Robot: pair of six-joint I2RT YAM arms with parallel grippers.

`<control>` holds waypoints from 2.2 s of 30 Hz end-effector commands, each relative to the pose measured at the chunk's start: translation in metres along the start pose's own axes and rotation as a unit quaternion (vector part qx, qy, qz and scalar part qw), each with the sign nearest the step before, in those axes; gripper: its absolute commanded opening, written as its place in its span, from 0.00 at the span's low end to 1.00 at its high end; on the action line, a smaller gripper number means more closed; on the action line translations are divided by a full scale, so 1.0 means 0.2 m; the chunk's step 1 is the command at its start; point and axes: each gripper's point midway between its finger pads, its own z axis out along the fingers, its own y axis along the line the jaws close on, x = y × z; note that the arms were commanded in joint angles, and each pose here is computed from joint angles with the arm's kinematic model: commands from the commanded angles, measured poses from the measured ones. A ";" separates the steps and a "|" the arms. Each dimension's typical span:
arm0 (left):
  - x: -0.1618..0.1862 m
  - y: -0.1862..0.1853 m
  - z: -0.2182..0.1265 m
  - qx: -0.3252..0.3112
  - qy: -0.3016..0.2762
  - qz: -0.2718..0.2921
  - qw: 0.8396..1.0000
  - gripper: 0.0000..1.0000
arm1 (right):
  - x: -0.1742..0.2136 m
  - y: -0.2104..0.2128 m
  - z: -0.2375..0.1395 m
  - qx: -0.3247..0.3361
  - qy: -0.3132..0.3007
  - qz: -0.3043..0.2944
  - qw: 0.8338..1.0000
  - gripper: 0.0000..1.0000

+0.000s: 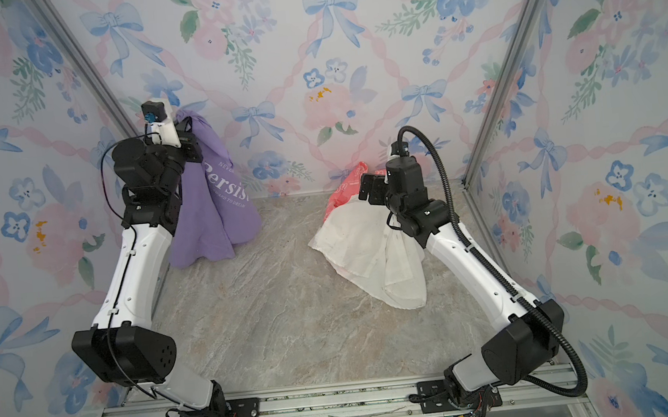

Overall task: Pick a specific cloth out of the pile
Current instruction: 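Carry the lavender shirt with the left gripper toward the near-left corner, then lower the lavender shirt onto the table and open the left gripper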

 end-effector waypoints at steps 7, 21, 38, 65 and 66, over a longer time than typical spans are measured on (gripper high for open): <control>0.46 -0.18 -0.04 0.055 0.069 -0.094 0.992 0.00 | -0.02 0.02 -0.02 -0.005 0.005 -0.007 1.000 0.97; 0.23 -0.74 0.06 0.183 0.023 -0.114 0.976 0.00 | -0.03 0.04 0.04 -0.009 0.001 -0.001 1.000 0.97; 0.50 -0.14 -0.10 -0.002 0.069 -0.090 0.994 0.00 | 0.00 0.05 0.04 -0.015 0.011 -0.008 1.000 0.97; 1.15 0.39 -0.70 -0.220 0.203 -0.130 0.945 0.49 | 0.02 0.07 0.08 -0.029 0.026 -0.008 0.999 0.97; 1.15 0.40 -0.71 -0.229 0.202 -0.131 0.943 0.59 | 0.02 0.07 0.07 -0.029 0.025 -0.007 0.999 0.97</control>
